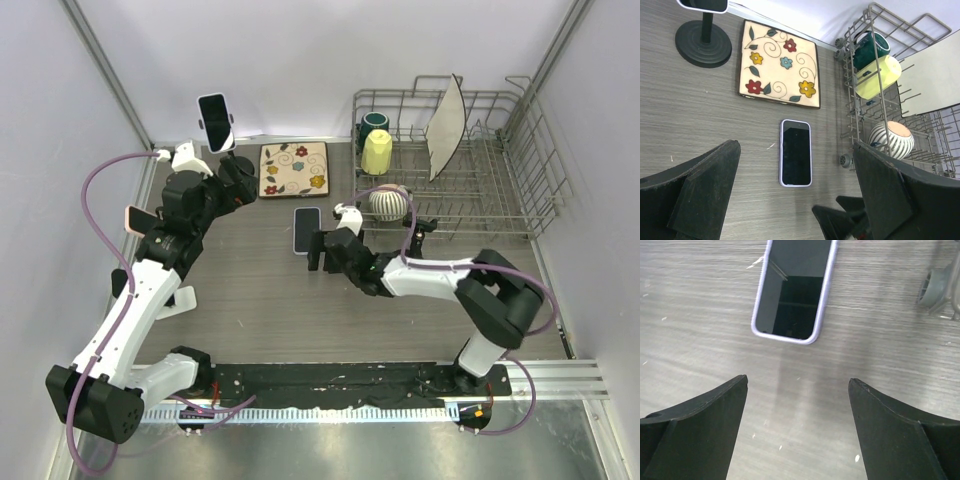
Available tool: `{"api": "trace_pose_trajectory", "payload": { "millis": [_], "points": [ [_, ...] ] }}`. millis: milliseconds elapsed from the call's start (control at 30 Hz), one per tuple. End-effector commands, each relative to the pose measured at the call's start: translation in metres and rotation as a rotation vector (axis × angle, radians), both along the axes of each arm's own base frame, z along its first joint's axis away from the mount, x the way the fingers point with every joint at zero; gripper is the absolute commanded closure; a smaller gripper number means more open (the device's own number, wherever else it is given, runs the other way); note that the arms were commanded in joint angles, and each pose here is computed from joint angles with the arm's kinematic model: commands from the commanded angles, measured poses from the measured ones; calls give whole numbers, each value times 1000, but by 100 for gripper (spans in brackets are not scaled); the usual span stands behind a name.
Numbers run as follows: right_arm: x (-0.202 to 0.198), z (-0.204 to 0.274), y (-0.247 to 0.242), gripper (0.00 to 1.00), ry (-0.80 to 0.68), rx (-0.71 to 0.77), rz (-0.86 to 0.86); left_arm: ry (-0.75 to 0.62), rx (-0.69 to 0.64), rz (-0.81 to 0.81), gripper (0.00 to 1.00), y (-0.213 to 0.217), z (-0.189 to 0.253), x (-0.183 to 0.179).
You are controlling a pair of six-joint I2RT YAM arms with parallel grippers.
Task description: Remove the phone from the phone stand
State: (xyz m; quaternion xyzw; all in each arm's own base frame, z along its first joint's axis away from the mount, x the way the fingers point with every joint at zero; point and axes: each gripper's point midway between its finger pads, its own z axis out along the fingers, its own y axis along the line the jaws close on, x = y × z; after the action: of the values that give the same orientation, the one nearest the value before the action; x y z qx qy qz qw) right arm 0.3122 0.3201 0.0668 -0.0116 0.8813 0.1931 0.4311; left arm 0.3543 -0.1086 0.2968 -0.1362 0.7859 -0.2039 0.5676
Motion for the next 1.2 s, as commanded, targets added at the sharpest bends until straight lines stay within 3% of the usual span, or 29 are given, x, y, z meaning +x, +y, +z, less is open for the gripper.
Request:
{"api": "trace_pose_trajectory", "payload": {
  "millis": [0, 300, 433, 700, 800, 933, 1033, 1100, 1133, 1167],
  "points": [
    [-24, 50, 7, 11, -117, -6, 110, -54, 19, 34, 0, 8, 12, 5],
    [-55, 134, -3, 7, -315, -44, 201, -50, 97, 103, 0, 25, 9, 8],
    [-52, 169, -33, 1, -401, -108, 152, -50, 164, 163, 0, 39, 6, 10],
    [-47, 226, -113, 1, -544, -227, -4, -16, 314, 261, 0, 59, 7, 36],
    [-50, 238, -145, 1, -596, -252, -89, 17, 379, 294, 0, 62, 9, 60],
    [-59, 258, -171, 1, -669, -170, -166, 26, 478, 374, 0, 69, 17, 107],
    [-62, 259, -181, 1, -702, -174, -184, 7, 482, 421, 0, 77, 33, 137],
    [-63, 255, -188, 1, -707, -191, -203, 39, 512, 458, 0, 88, 20, 162],
    [-63, 256, -189, 1, -710, -192, -206, 7, 500, 482, 0, 92, 37, 172],
    [-63, 254, -189, 1, -708, -198, -206, 39, 518, 491, 0, 97, 20, 187]
  ]
}}
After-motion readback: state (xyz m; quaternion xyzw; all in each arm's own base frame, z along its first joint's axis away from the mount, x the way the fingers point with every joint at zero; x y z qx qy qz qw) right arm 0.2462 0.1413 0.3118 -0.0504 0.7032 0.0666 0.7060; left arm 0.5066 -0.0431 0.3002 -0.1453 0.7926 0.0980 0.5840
